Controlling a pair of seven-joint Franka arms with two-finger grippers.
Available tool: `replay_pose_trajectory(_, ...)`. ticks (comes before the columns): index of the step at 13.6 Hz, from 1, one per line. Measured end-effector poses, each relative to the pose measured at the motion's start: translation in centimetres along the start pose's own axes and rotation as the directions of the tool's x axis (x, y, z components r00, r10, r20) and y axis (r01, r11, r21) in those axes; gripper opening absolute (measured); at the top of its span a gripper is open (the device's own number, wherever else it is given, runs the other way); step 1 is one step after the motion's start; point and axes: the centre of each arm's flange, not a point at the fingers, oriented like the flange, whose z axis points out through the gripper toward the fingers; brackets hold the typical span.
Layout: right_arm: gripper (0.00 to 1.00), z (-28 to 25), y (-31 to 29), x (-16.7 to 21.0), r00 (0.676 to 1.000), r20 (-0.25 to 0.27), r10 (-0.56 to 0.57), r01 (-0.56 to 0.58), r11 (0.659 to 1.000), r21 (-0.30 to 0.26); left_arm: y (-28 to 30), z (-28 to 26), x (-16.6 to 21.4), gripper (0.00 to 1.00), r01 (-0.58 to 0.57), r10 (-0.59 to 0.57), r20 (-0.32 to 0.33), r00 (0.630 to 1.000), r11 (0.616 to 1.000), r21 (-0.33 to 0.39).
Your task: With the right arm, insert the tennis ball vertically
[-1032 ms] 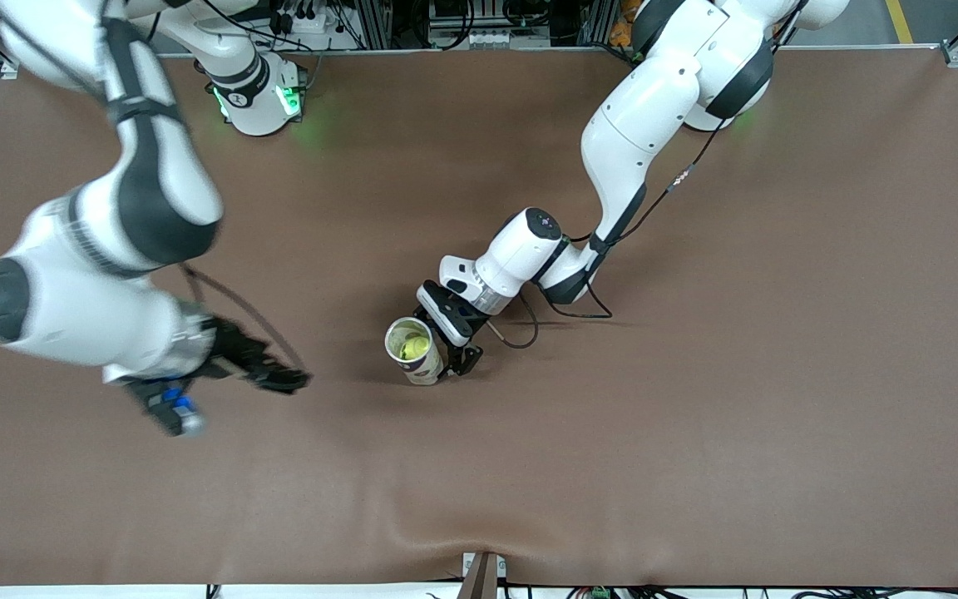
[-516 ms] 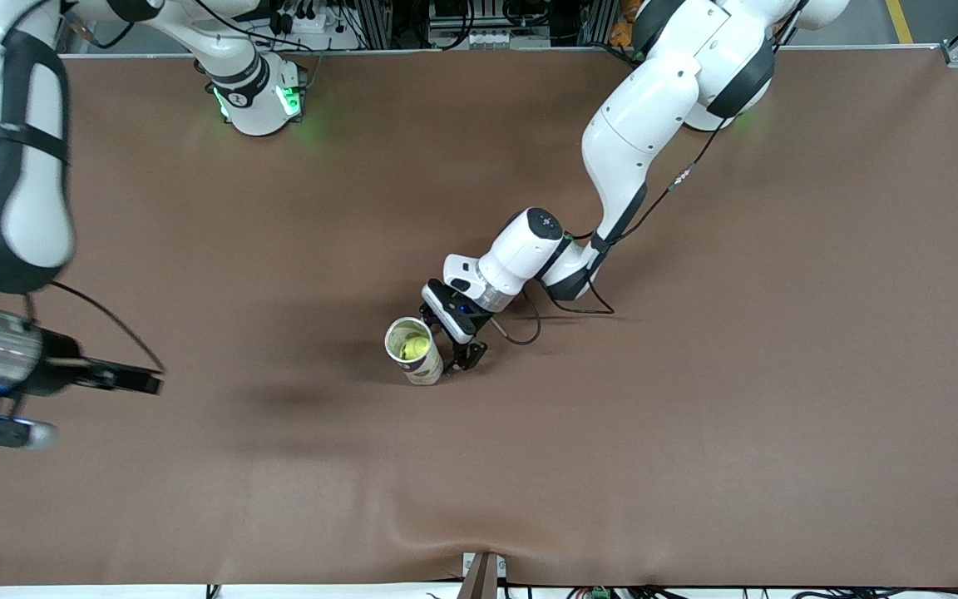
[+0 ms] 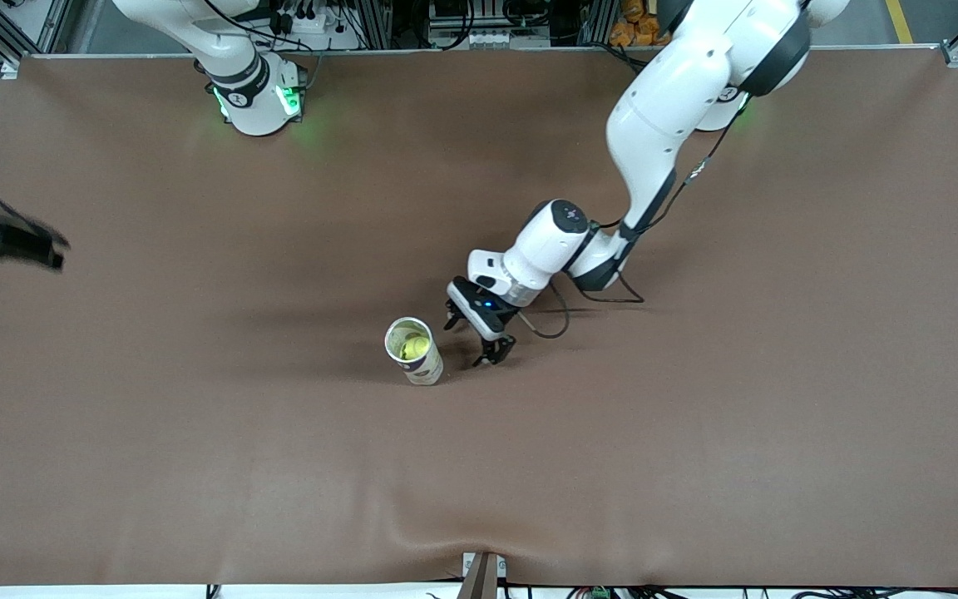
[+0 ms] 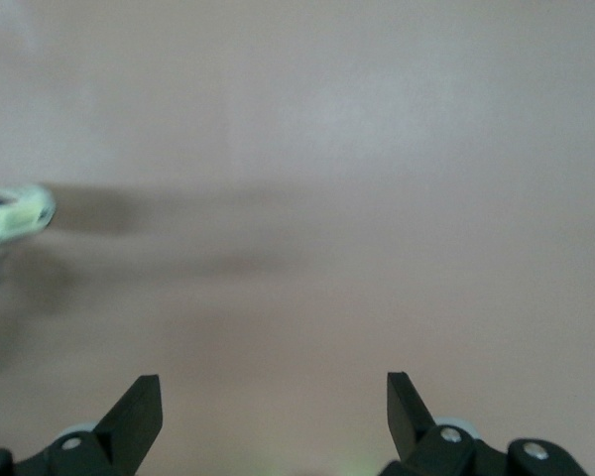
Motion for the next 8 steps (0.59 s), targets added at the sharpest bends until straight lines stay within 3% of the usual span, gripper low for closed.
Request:
replay_pose_trajectory(2, 1.0, -1.7, -0.1, -3.3, 1.0, -0.004, 0.03, -0.03, 1.0, 0.008, -1.5, -3.0, 1.3, 1.0, 0.003, -0.003, 0.097, 0.995, 1.0, -0.008)
replay_pose_trajectory(4, 1.0, -2.1, 0.7, -5.3, 0.999, -0.008, 0.047, -0.047, 0.999, -0.022, -3.4, -6.3, 2.9, 1.0, 0.012, -0.01, 0.197, 0.98, 1.0, -0.007)
replay_pose_trajectory(8, 1.0, -1.2, -1.1, -5.2, 0.999, -0.043, 0.013, -0.017, 0.996, -0.084, -10.1, -14.5, 5.4, 1.0, 0.076, -0.08, 0.386, 0.919, 0.997, 0.027)
